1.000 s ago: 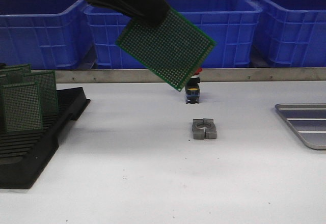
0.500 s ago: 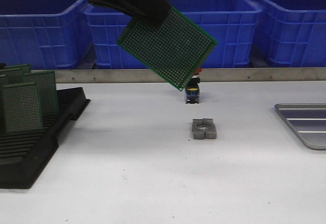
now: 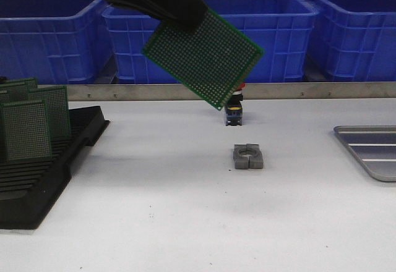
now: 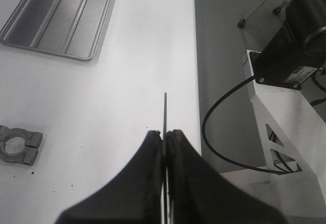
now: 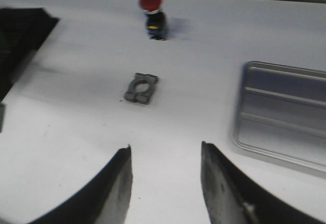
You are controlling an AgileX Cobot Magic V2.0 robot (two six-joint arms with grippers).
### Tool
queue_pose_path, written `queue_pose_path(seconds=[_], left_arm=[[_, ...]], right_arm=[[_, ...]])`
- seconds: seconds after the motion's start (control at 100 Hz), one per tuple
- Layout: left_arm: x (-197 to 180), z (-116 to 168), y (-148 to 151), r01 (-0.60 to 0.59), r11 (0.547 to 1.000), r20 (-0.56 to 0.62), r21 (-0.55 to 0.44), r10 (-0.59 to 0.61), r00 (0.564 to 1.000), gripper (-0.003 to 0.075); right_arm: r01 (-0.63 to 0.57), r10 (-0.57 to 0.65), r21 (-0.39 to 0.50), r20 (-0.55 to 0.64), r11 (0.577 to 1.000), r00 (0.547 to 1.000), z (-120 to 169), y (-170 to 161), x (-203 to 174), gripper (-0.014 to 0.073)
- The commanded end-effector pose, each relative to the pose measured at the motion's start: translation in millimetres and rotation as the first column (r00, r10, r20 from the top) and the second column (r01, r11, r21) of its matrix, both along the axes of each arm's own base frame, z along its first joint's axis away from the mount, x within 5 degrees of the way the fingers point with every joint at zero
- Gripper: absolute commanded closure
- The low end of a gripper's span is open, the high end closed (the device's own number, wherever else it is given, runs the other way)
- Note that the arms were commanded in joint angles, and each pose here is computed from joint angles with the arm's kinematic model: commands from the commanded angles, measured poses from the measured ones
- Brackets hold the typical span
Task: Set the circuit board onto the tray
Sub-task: 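Grasp the board's lower edge with the right gripper, taking it from the left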
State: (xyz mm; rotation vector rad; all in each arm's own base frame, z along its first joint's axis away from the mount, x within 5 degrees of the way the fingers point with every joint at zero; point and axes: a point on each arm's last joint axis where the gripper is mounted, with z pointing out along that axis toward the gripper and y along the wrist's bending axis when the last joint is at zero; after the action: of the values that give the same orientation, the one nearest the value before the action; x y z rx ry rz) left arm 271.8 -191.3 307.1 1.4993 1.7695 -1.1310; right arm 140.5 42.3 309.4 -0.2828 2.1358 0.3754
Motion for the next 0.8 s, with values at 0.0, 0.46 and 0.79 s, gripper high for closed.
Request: queue_pose_path(seconds=[0.0,0.46,0.79], left_arm=[[-8.5,25.2,0.5,0.028,0.995,-0.008,-0.098,-0.029,1.0,0.0741],[-8.5,25.2,0.5,0.028,0.995,-0.008,-0.098,-0.029,1.0,0.0741],[-8.5,25.2,0.5,0.028,0.995,-0.008,-0.098,-0.029,1.0,0.0741]], right_arm=[[-0.119,0.123,-0.048,0.093,0.992,0.988,15.7,14.2,16.5,0.0158],[-0.633,0.677,-0.358,-0.004,0.686,0.736,17.9,93.8,65.1,0.016],[-0.728,0.74,-0.251,-0.059,0.638,0.669,10.8,129.7,85.3,0.0172]])
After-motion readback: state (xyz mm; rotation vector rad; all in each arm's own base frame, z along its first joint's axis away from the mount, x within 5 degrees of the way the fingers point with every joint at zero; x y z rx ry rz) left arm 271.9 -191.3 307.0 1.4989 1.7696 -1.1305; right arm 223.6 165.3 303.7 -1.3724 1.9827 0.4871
